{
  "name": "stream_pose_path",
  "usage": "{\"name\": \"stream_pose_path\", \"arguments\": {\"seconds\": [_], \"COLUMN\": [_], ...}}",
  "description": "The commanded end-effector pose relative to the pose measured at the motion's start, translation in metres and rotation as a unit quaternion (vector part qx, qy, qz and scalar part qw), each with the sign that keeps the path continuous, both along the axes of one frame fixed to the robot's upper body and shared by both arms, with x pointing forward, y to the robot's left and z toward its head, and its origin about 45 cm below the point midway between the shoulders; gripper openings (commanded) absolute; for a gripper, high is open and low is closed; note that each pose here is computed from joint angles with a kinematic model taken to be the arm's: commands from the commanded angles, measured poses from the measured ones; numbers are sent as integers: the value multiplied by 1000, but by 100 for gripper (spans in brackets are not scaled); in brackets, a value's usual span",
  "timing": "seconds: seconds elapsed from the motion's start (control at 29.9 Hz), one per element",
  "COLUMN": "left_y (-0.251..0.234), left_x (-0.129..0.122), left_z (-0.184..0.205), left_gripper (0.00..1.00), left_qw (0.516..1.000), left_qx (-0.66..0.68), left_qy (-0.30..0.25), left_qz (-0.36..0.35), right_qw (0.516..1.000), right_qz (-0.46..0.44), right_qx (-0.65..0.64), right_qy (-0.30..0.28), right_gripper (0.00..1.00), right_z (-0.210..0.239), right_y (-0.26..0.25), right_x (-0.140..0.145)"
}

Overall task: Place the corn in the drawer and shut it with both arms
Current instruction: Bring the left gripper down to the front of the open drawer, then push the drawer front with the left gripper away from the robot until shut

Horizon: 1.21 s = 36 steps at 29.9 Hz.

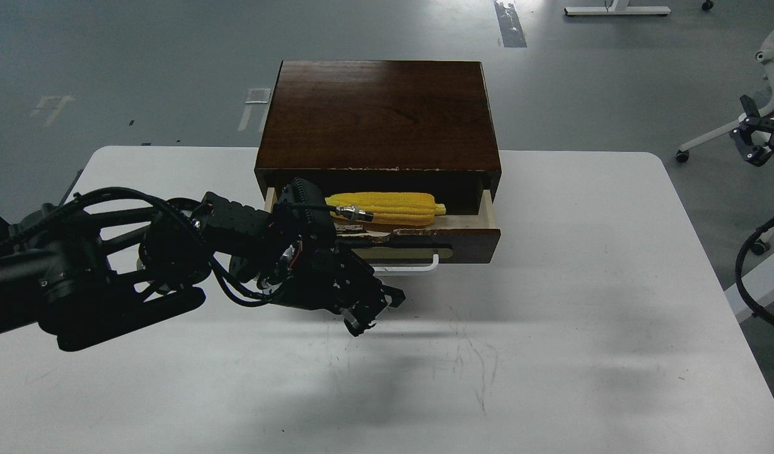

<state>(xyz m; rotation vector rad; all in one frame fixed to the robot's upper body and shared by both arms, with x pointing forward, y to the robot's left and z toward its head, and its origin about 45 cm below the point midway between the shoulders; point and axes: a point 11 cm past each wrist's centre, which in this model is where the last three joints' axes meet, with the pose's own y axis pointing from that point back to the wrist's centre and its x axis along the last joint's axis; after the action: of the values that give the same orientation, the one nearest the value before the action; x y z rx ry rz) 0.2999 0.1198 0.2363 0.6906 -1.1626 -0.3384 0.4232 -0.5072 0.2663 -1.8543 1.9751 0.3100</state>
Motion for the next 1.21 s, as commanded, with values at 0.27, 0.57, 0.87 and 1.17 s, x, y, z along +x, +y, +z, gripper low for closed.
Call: {"name": "stream_pose_path", "arguments": {"seconds": [0.27,0.57,0.87,1.17], "left_y": [1,6,9,14], "left_x": [8,21,23,28], "left_z": [6,7,3,2], "left_gripper": [0,0,0,0], "left_qw": [1000,999,998,997], "left_qx": [3,13,37,43], "left_qy": [-11,-25,-57,-59], "left_qz": [4,18,6,14], "right_qw": [1000,1000,1000,1000], "right_qz": [1,-8,-16,-16], "right_qx": [-3,-9,-15,-15], "right_qy": [3,3,6,6], "right_gripper": [100,100,100,100], "right_z": [-2,0,0,0], "right_y": [1,-6,-13,-13], "right_x": [0,-1,-3,-3]}}
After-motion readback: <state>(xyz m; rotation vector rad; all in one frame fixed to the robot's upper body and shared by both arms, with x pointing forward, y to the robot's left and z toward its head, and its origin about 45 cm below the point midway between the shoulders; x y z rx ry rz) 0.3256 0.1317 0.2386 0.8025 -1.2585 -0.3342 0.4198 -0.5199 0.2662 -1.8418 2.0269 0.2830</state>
